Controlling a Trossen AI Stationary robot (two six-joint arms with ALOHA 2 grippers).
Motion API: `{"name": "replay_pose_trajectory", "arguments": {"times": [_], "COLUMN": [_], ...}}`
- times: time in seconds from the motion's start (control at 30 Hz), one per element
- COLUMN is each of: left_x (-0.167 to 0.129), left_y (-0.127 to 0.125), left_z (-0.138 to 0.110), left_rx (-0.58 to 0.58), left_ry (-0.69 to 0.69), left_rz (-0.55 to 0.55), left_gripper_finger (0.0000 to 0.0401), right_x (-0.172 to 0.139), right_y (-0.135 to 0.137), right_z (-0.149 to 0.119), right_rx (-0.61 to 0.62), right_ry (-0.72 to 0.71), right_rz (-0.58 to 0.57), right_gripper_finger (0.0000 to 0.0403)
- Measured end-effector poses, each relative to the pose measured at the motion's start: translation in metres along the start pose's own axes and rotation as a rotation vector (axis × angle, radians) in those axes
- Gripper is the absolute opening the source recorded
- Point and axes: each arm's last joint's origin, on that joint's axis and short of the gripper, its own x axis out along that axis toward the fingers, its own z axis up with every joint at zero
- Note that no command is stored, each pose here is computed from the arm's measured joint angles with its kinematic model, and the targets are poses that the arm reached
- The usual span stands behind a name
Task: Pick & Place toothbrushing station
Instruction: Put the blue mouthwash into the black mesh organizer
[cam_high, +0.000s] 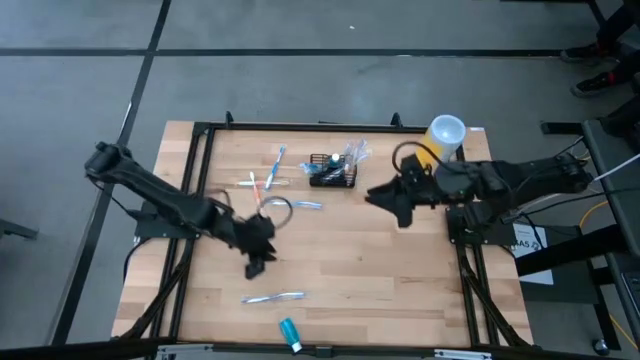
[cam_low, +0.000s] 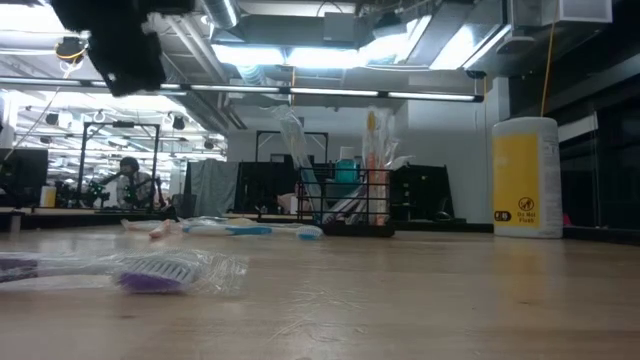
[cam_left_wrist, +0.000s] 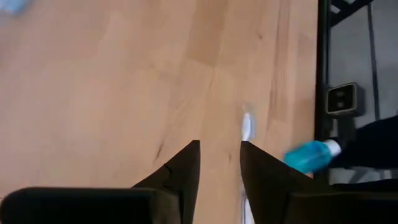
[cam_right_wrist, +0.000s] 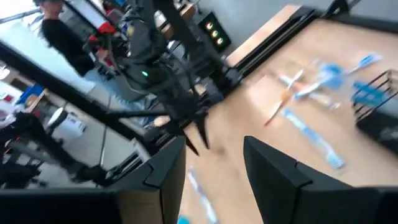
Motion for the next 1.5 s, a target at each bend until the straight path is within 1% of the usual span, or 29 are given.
{"name": "replay_pose_trajectory", "arguments": {"times": [0.13, 0.23, 0.33, 0.47, 0.57, 0.73, 0.83, 0.9, 1.07, 1.4, 1.5], "left_x": [0.041, 0.066, 0.086, 0.105, 0.11, 0.098, 0.093, 0.094, 0.104, 0.126, 0.134], "left_y": [-0.014, -0.026, -0.039, -0.062, -0.083, -0.12, -0.135, -0.142, -0.145, -0.139, -0.138], "left_z": [-0.002, 0.0, -0.001, -0.009, -0.018, -0.034, -0.04, -0.038, -0.041, -0.052, -0.053], "left_rx": [-0.031, -0.026, 0.002, 0.091, 0.195, 0.451, 0.616, 0.675, 0.79, 1.017, 1.032], "left_ry": [0.03, 0.059, 0.094, 0.164, 0.204, 0.233, 0.194, 0.171, 0.181, 0.219, 0.219], "left_rz": [0.024, 0.048, 0.06, 0.009, -0.048, -0.094, -0.112, -0.121, -0.125, -0.103, -0.101], "left_gripper_finger": [0.0131, 0.0146, 0.0155, 0.0163, 0.0166, 0.0167, 0.0167, 0.0167, 0.0174, 0.0192, 0.0192], "right_x": [-0.009, -0.016, -0.021, -0.027, -0.031, -0.037, -0.04, -0.041, -0.042, -0.046, -0.046], "right_y": [0.013, 0.022, 0.029, 0.036, 0.041, 0.046, 0.048, 0.049, 0.05, 0.052, 0.052], "right_z": [-0.013, -0.022, -0.03, -0.039, -0.044, -0.051, -0.054, -0.055, -0.056, -0.059, -0.059], "right_rx": [0.003, -0.012, -0.031, -0.05, -0.06, -0.075, -0.088, -0.09, -0.092, -0.048, -0.035], "right_ry": [0.025, 0.038, 0.041, 0.061, 0.068, 0.061, 0.049, 0.035, 0.021, -0.005, -0.005], "right_rz": [0.046, 0.07, 0.085, 0.113, 0.126, 0.132, 0.128, 0.118, 0.109, 0.093, 0.093], "right_gripper_finger": [0.0164, 0.0164, 0.0164, 0.0164, 0.0164, 0.0164, 0.0164, 0.0164, 0.0164, 0.0164, 0.0164]}}
